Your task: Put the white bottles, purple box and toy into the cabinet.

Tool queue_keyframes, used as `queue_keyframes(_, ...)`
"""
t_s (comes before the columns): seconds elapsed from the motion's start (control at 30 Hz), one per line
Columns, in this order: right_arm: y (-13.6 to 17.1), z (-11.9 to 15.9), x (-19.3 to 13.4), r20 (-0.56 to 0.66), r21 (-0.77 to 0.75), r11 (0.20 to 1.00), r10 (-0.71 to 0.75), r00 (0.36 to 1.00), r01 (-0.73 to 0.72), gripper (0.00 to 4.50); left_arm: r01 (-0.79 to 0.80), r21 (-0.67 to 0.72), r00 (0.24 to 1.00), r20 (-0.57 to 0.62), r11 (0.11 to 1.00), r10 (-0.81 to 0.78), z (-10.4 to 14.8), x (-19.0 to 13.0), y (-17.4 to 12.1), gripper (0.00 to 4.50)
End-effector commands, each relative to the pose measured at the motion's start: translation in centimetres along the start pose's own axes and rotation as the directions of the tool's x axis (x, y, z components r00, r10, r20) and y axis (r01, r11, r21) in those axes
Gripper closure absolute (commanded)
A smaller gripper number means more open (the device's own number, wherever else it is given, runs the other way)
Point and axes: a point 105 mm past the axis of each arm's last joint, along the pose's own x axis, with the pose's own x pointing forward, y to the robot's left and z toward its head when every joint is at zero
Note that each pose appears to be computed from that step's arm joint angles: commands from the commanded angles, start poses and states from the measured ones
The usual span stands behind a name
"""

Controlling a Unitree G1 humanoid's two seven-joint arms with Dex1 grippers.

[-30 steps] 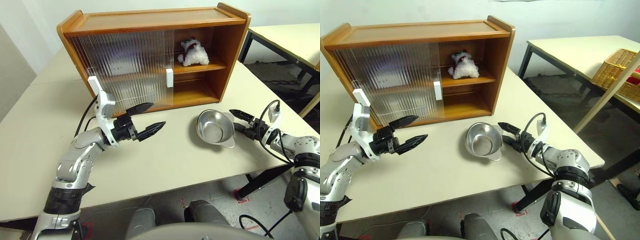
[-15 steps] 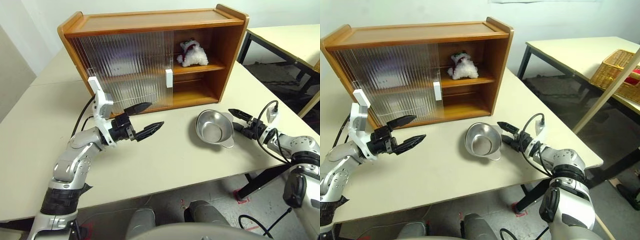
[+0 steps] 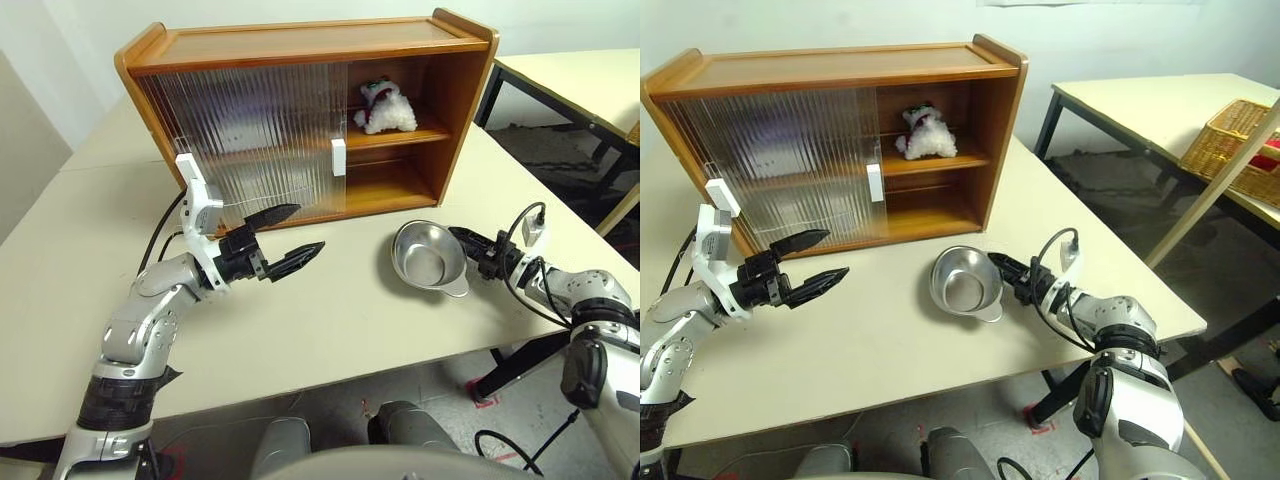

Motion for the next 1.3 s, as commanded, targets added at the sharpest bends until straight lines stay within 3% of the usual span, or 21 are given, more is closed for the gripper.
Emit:
queue_keyframes(0.03,-0.7,0.4,-0.4,0.008,-0.024,0.998,-0.050,0.999,0.050,4.32,0.010,0.003,1.000,0.002,1.000,-0.010,0.2,0.3,-0.2,0.00)
queue_keyframes(0.07,-0.7,0.4,-0.4,0.009,-0.025,0.998,-0.050,0.999,0.050,4.48,0.010,0.003,1.000,0.003,1.000,-0.010,0.2,0.3,-0.2,0.00)
queue_keyframes(0.47,0.0,0.8,-0.1,0.020,-0.006,1.000,-0.015,1.000,0.015,4.48,0.016,0.001,1.000,0.005,1.000,-0.016,0.1,0.5,-0.2,0.00)
queue_keyframes(0.77,4.0,0.7,3.4,0.019,0.021,0.991,0.135,0.991,-0.135,4.48,0.026,-0.001,1.000,0.005,1.000,-0.026,0.0,0.7,-0.3,0.00)
queue_keyframes(1.07,6.7,1.0,6.2,0.078,0.061,0.976,0.204,0.976,-0.209,4.48,0.027,0.001,1.000,0.007,1.000,-0.027,-0.1,0.8,-0.4,0.00)
queue_keyframes(1.3,7.1,1.9,7.9,0.208,0.093,0.974,0.183,0.961,-0.206,4.48,0.032,0.005,0.999,0.003,0.999,-0.032,-0.1,0.8,-0.5,0.00)
